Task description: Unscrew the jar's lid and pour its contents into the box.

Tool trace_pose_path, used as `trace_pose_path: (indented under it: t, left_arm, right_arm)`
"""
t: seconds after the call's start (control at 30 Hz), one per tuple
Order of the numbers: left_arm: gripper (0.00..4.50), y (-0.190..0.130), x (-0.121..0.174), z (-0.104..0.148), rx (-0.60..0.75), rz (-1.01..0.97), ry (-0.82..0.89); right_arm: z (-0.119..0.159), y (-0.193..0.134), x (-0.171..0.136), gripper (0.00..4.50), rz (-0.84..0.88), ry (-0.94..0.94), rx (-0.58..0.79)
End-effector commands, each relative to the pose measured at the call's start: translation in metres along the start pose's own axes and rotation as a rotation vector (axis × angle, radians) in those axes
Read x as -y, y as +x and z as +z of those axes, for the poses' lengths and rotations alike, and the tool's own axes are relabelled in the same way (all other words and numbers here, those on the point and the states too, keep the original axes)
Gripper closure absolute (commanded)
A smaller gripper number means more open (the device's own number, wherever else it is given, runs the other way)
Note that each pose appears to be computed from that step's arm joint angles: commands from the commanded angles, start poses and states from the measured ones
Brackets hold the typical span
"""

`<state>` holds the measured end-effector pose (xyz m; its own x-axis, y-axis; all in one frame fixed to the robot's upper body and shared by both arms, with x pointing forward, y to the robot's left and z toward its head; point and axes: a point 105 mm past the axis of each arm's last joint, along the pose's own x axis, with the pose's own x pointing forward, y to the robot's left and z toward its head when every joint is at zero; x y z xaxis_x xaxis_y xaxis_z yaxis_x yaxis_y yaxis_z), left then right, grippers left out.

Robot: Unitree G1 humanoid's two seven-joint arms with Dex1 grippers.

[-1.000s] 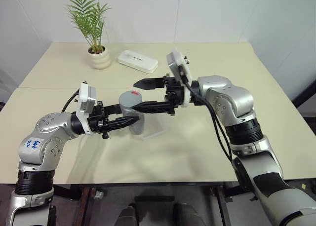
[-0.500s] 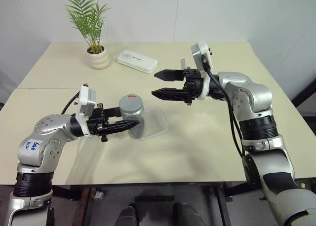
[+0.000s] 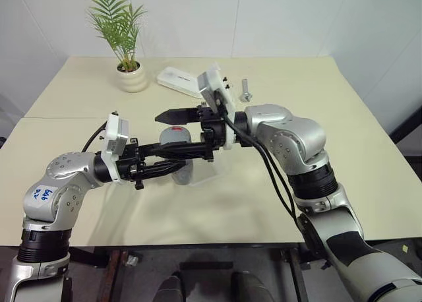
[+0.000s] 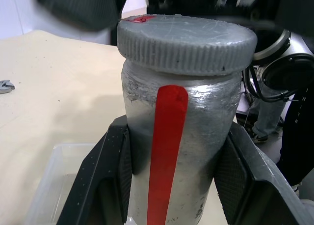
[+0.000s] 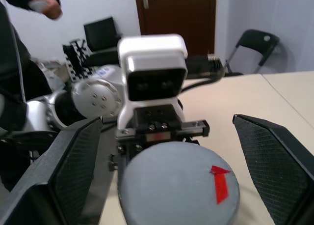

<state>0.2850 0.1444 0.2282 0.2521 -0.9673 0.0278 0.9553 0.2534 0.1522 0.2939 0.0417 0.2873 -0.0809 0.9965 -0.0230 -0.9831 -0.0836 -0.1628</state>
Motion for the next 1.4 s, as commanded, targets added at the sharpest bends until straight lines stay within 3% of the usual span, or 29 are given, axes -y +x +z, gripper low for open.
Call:
trace_pose_path:
  t: [0.03, 0.9, 1.17, 1.4]
  left_arm:
    - [2.63, 0.003, 0.003, 0.010, 0.011, -0.025, 0.043]
    - [2.63, 0.000, 0.002, 0.010, 0.010, -0.010, 0.050]
    - [2.63, -0.002, 0.002, 0.011, 0.003, -0.012, 0.049]
    - [2.63, -0.002, 0.002, 0.011, 0.002, -0.009, 0.049]
  right_arm:
    - [0.009, 0.002, 0.001, 0.04, -0.009, -0.048, 0.020]
    - [0.008, -0.041, 0.021, 0.04, -0.066, -0.039, 0.022]
    - [0.024, -0.045, 0.002, 0.04, 0.063, -0.006, 0.122]
    - [0.026, -0.038, 0.004, 0.04, 0.052, -0.020, 0.107]
